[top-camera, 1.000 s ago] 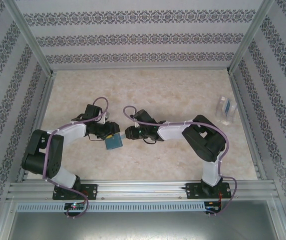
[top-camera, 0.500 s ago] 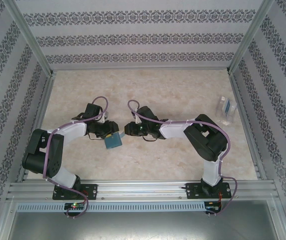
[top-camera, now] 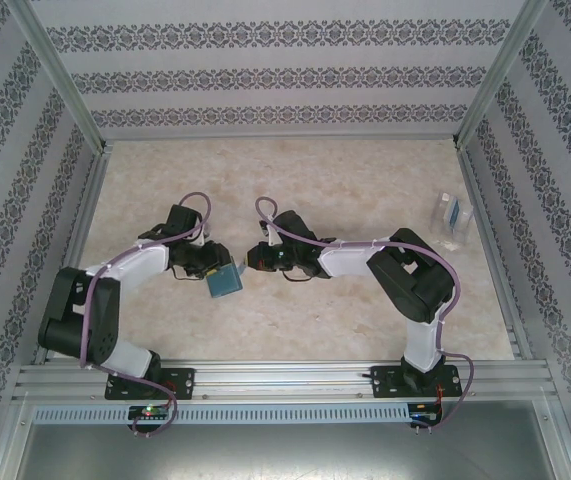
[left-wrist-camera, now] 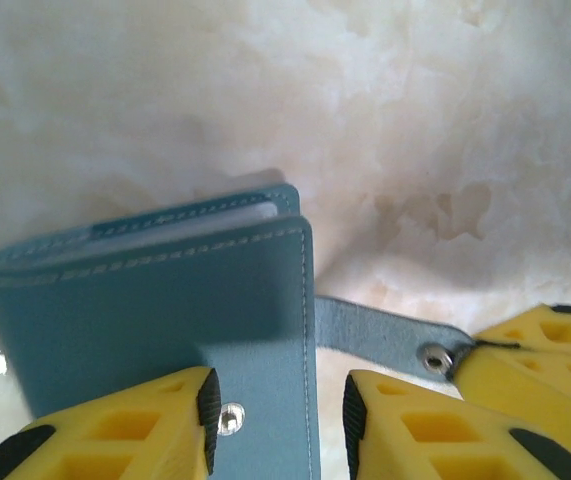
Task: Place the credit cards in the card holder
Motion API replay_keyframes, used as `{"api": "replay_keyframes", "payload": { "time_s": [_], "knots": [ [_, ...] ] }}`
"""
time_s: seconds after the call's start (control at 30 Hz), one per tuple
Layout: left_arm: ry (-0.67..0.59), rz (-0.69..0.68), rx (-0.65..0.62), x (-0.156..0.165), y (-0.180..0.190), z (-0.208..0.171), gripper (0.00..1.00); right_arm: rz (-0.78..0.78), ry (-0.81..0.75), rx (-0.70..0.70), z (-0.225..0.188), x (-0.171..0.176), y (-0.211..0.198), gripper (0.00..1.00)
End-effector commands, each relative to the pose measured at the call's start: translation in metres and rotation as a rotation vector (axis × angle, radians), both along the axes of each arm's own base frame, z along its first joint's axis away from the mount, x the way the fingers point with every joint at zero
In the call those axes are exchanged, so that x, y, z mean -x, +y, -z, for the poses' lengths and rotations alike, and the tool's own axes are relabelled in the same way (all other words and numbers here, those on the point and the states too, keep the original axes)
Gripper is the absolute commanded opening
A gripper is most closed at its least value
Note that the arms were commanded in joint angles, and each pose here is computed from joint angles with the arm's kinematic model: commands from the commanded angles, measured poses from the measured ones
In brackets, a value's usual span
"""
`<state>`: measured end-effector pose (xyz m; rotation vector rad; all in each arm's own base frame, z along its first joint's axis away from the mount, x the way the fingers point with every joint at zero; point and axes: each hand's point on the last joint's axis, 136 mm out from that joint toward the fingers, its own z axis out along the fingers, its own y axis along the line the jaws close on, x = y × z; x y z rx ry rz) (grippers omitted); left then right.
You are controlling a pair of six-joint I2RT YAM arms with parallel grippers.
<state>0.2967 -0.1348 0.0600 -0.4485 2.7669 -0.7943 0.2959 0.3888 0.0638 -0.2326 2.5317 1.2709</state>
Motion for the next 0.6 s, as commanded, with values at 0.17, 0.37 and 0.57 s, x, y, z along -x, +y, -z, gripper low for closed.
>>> {"api": "replay_keyframes", "payload": {
  "time_s": [0.17,0.37,0.57],
  "knots": [
    [-0.010,-0.110,-0.139,0.029,0.045,-0.019,0.34,-0.076,-0.013,-0.048,-0.010,0.009,0.026,0.01],
    [0.053,-0.133,-0.144,0.041,0.049,0.016,0.16,-0.096,-0.016,-0.040,-0.015,0.011,0.034,0.01],
    [0.014,-0.130,-0.079,0.031,0.039,0.023,0.17,-0.114,0.004,-0.026,-0.012,0.017,0.043,0.01]
  ]
}}
